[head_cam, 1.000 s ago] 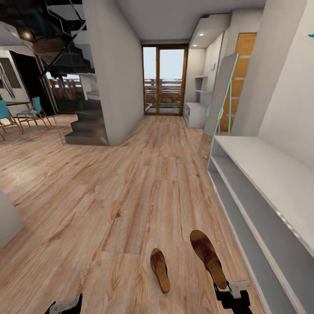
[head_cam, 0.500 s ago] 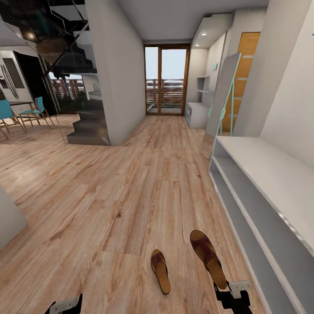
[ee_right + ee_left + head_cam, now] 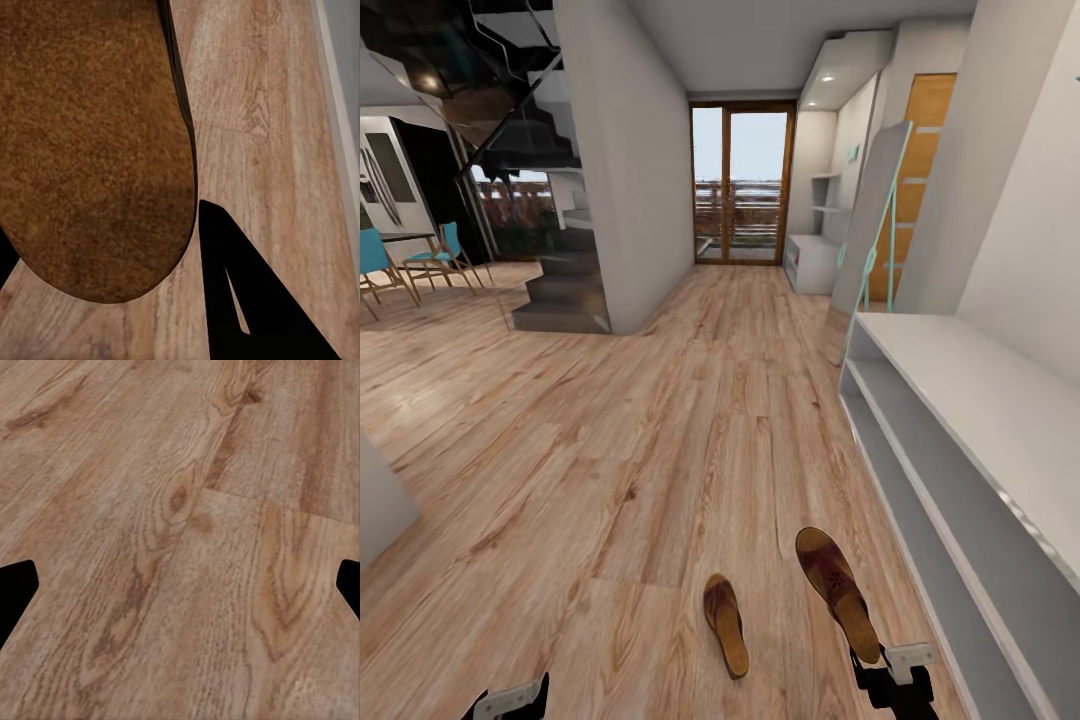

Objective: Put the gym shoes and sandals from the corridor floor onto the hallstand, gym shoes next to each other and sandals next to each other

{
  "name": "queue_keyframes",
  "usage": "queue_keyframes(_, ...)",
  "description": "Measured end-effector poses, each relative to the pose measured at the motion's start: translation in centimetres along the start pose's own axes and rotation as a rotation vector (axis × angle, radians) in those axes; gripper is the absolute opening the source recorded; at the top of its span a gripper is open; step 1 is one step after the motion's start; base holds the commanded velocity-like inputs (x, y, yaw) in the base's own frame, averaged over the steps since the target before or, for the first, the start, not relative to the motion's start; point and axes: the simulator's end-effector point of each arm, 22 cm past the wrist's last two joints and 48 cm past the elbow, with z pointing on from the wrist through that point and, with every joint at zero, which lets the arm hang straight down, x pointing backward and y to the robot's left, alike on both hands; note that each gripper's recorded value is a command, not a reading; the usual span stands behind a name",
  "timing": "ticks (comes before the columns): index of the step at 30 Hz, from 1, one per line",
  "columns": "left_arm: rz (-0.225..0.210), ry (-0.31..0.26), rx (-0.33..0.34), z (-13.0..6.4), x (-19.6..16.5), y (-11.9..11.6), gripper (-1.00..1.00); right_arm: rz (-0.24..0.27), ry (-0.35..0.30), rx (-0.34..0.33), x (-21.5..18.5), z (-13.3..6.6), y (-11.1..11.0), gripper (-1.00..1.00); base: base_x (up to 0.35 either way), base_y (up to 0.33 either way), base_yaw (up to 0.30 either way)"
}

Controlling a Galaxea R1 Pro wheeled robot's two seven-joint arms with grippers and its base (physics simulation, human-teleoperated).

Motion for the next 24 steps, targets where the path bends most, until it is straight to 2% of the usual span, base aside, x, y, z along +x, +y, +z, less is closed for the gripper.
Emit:
queue_keyframes(12,0.0,-0.001,0.0,-0.02,-0.01,0.01,1.0,0.0,-0.002,0.0,-0.04,-0.01,0.01,-1.0,0.174,-0.083,0.0)
queue_keyframes(24,0.0,-0.001,0.0,0.0,-0.02,0.0,1.0,0.0,-0.002,-0.001,-0.03,0.0,0.01,-1.0,0.027,-0.012,0.0)
